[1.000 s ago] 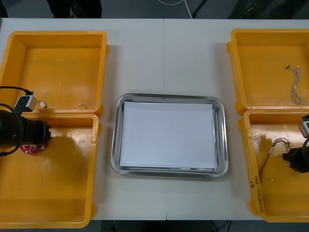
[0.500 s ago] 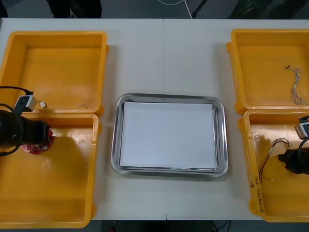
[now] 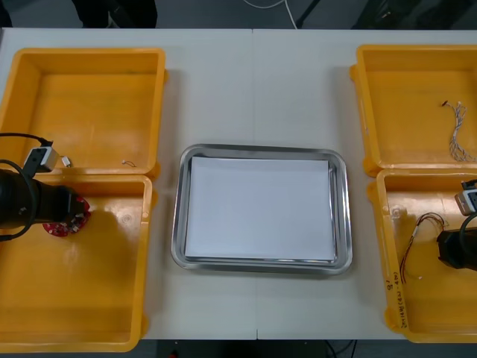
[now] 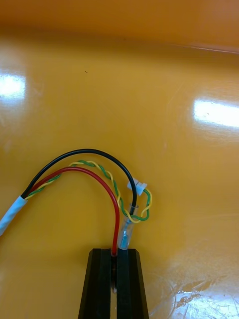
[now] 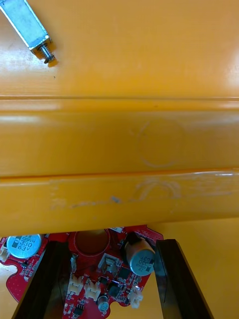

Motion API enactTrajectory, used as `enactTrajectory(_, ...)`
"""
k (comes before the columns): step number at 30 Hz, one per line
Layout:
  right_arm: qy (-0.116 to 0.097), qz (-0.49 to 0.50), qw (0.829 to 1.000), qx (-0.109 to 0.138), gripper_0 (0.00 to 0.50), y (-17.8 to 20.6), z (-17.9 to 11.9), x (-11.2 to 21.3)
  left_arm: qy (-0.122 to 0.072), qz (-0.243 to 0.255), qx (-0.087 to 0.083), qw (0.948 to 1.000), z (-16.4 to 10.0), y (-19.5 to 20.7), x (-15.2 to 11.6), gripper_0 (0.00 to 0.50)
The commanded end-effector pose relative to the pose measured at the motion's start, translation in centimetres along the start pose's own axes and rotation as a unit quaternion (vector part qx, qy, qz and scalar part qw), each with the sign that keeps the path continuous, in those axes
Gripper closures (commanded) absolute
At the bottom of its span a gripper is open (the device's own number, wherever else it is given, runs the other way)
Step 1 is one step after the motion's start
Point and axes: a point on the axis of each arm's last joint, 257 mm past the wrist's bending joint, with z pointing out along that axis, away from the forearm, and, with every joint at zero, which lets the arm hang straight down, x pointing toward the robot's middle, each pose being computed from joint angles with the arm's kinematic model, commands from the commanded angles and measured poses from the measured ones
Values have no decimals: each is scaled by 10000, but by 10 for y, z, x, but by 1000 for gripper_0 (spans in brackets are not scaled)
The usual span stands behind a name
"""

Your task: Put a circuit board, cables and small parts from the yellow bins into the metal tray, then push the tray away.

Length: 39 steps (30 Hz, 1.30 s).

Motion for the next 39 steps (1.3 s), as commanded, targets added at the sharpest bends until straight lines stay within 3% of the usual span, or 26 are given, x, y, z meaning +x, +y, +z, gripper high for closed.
enactTrajectory(1, 75, -71, 9999, 9, 500, 1, 3, 14, -219, 480, -23, 9986, -13, 1, -16, 12)
enactTrajectory(5, 33, -160, 9999, 30, 500, 0, 0, 6, -205, 511, -5, 9985, -19, -2, -16, 12)
enactTrajectory(13, 252, -524, 9982, 137, 500, -4, -22, -11, -95, 603, -17, 9981, -31, -7, -11, 12)
enactTrajectory(19, 517, -809, 9950, 271, 500, -9, -44, -21, 5, 717, -61, 9974, -23, -12, -5, 12)
enactTrajectory(35, 531, -813, 9949, 263, 500, -18, -61, -36, 84, 947, -166, 9953, -1, -24, 2, 12)
enactTrajectory(39, 636, -829, 9943, 215, 500, -22, -69, -35, 73, 933, -173, 9955, 1, -24, 1, 12)
